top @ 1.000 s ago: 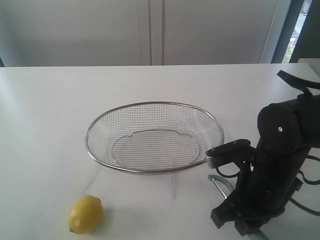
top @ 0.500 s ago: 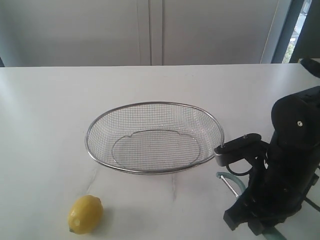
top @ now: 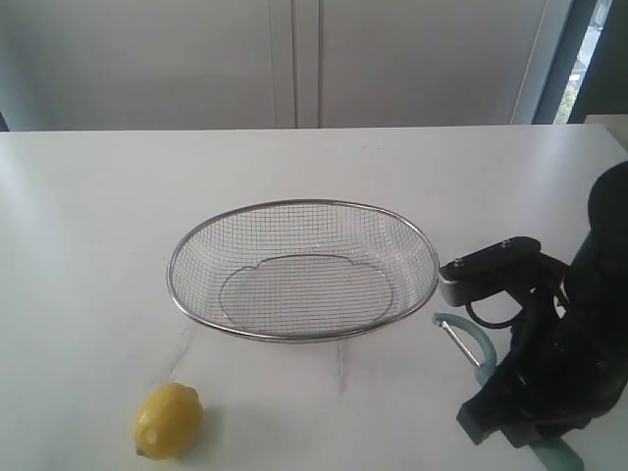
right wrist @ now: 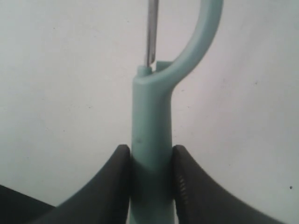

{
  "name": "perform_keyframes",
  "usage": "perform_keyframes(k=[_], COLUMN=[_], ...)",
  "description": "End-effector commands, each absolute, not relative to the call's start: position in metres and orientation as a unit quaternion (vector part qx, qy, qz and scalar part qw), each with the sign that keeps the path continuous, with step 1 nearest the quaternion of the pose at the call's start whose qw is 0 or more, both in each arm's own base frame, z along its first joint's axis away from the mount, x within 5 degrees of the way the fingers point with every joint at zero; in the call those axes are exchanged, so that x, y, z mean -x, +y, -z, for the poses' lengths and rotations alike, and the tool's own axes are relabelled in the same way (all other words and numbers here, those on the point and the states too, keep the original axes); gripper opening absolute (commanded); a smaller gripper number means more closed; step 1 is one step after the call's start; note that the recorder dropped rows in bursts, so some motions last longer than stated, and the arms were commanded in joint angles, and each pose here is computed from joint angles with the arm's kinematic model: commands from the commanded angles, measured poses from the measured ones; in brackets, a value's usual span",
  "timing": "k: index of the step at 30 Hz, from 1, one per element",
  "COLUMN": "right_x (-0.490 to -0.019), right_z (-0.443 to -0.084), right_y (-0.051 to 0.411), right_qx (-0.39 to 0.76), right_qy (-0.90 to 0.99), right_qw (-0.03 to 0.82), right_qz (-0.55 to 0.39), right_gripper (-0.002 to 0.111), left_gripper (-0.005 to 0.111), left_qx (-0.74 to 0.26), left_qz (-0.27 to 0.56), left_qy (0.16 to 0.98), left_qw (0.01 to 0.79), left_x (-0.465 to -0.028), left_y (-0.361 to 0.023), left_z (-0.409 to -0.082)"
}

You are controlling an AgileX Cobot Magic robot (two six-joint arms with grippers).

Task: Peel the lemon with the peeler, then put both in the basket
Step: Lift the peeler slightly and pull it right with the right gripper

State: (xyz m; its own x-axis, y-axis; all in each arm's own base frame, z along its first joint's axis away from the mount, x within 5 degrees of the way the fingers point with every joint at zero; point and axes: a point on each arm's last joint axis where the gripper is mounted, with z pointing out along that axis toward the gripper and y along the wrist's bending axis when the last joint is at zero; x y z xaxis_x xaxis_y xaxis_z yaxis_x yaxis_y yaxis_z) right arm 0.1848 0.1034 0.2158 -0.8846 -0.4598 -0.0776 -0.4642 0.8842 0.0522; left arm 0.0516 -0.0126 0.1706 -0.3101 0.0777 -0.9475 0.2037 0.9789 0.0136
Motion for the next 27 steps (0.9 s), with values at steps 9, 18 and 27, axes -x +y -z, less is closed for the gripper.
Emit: perform_keyframes(k=[9, 18, 27], right_x=[-0.175, -0.182, -0.196], right_z=[-0.24, -0.242, -0.249], right_y=[0.097, 0.1, 0.107], right_qx=[0.239, 0.236, 0.229], right_qy=[0.965, 0.96, 0.944], right_qw=[0.097, 0.139, 0.226], right_qz=[-0.045, -0.055, -0.075], right_gripper=[0.0, 0.0, 0.0], left_gripper=[0.0, 0.0, 0.0], left_qx=[-0.087, -0.087, -0.087], left_qz=[0.055, 0.055, 0.055], left_qy=[0.806, 0.806, 0.806], left_qw=[0.583, 0.583, 0.583], left_x=[-0.051, -0.051, -0.051], left_y=[-0.013, -0.013, -0.013], left_z=[-0.17, -0.17, -0.17])
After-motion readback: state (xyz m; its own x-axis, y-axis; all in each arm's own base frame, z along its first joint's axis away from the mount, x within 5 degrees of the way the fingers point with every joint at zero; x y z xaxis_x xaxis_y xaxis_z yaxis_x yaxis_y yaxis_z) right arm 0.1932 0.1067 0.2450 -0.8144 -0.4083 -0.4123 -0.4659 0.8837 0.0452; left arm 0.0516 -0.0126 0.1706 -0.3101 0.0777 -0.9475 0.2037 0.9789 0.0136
